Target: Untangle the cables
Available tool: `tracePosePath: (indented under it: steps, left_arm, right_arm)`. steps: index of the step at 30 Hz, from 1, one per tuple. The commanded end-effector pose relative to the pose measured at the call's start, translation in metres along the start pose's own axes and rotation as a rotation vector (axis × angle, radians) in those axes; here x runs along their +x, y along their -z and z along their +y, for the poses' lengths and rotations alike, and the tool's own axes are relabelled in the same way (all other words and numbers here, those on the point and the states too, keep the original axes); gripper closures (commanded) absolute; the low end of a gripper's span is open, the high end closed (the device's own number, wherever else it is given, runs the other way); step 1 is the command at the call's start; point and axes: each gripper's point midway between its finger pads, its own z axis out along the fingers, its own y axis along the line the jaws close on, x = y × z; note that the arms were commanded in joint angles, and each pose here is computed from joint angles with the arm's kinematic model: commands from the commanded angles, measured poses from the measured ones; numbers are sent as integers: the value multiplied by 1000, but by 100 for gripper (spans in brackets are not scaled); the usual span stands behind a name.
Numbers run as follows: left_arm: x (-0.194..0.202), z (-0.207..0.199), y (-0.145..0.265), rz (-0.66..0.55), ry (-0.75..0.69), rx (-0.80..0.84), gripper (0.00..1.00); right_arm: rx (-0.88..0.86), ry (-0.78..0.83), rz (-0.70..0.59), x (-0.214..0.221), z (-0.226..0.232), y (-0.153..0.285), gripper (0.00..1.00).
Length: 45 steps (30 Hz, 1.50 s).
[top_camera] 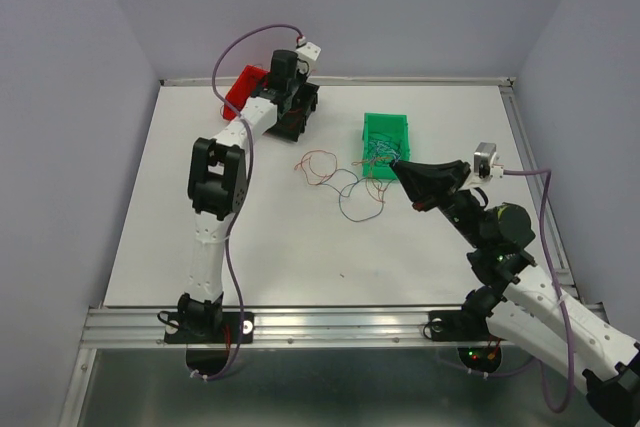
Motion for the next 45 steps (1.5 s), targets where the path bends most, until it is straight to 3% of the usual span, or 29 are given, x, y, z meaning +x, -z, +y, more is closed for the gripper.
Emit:
tracePosePath:
  steps: [1,6,12,18,19,20,23,24,27,33,37,41,45]
  left_arm:
    - [14,-14,-9,8,61,31,100]
    - [33,-35,-12,32,100,99,100]
    - [78,-42,-18,175,102,86,100]
    - [70,-38,-24,184,126,100,99]
    - [68,-36,-24,180,132,98,96]
    - [63,-34,-20,172,136,93,87]
    - [53,-25,-11,156,151,72,75]
    - [52,-23,-8,157,154,72,66]
    - [43,-16,5,142,167,73,56]
    - [38,-11,37,117,132,82,48]
    - [33,-4,62,78,107,70,37]
    - [33,0,104,48,60,81,33]
    - [39,-23,137,28,-7,169,26]
  right_arm:
    - [8,16,-25,-3,-3,2,99]
    - [15,16,-23,-2,-5,2,99]
    - [17,18,-22,-1,-5,2,99]
    - [20,14,-15,1,-6,0,100]
    - [23,15,-13,2,-7,0,99]
    - [22,15,-14,1,-7,0,99]
    - [24,15,-15,1,-7,-1,99]
    - [22,15,-14,1,-7,0,99]
    - [21,14,-17,1,-6,1,99]
    - [22,15,-27,-2,-6,3,100]
    - [18,14,-28,-2,-5,4,100]
    - [17,13,-27,-2,-5,4,99]
    - [24,13,-23,0,-7,3,100]
